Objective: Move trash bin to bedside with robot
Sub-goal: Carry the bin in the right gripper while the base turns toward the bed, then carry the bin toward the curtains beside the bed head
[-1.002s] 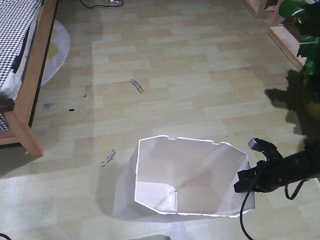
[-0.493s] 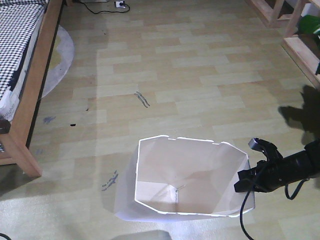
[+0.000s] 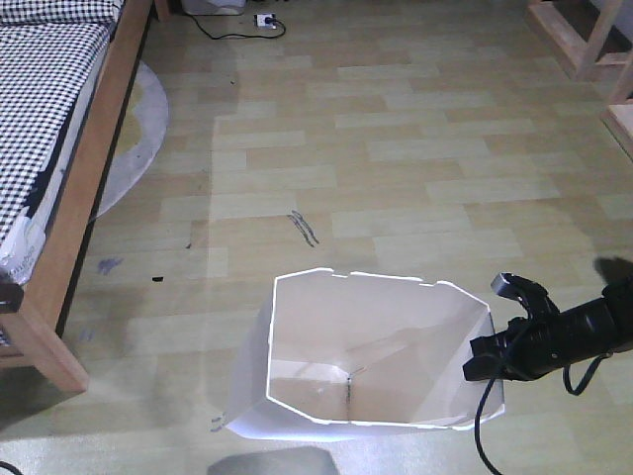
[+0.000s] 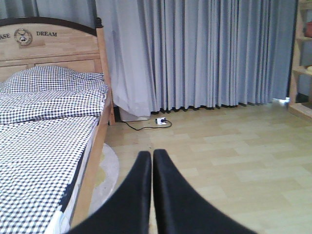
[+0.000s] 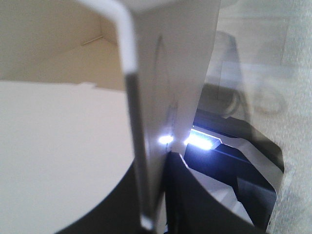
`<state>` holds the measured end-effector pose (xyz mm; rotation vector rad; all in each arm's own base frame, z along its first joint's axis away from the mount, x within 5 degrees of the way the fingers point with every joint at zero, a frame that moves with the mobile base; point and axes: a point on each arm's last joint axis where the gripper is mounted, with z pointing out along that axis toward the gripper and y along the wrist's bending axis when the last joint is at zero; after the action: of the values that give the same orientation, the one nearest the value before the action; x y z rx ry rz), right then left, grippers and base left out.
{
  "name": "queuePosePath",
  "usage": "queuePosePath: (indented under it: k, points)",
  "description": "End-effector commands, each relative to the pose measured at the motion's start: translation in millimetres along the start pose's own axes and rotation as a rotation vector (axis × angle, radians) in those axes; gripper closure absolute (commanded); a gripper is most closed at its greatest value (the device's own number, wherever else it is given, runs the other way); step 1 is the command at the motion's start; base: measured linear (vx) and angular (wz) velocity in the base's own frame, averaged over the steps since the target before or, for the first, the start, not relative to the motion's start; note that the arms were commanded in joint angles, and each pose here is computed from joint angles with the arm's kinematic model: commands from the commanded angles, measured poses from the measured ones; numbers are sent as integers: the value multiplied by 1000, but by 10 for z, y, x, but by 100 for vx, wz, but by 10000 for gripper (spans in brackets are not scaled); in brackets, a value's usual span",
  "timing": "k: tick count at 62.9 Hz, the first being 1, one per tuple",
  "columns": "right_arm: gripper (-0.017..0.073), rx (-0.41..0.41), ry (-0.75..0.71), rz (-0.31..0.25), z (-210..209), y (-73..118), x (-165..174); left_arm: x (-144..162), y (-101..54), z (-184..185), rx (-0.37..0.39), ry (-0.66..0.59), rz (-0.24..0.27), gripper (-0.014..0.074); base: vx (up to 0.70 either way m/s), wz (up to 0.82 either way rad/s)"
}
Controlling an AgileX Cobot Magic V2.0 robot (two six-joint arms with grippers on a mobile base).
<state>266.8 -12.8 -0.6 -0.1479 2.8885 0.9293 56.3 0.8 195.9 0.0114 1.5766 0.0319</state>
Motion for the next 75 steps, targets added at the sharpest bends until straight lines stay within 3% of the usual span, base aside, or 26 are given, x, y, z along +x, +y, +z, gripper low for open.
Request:
queuePosePath:
  k: [1,75]
  points:
    - [564,-241,-79,-36,-186,304,-135,-31,-5,-3,7,-70,-23,600,31,11]
    - [564,-240,-79,-36,-186,303,-135,-31,-5,-3,7,-70,-23,600,33,6]
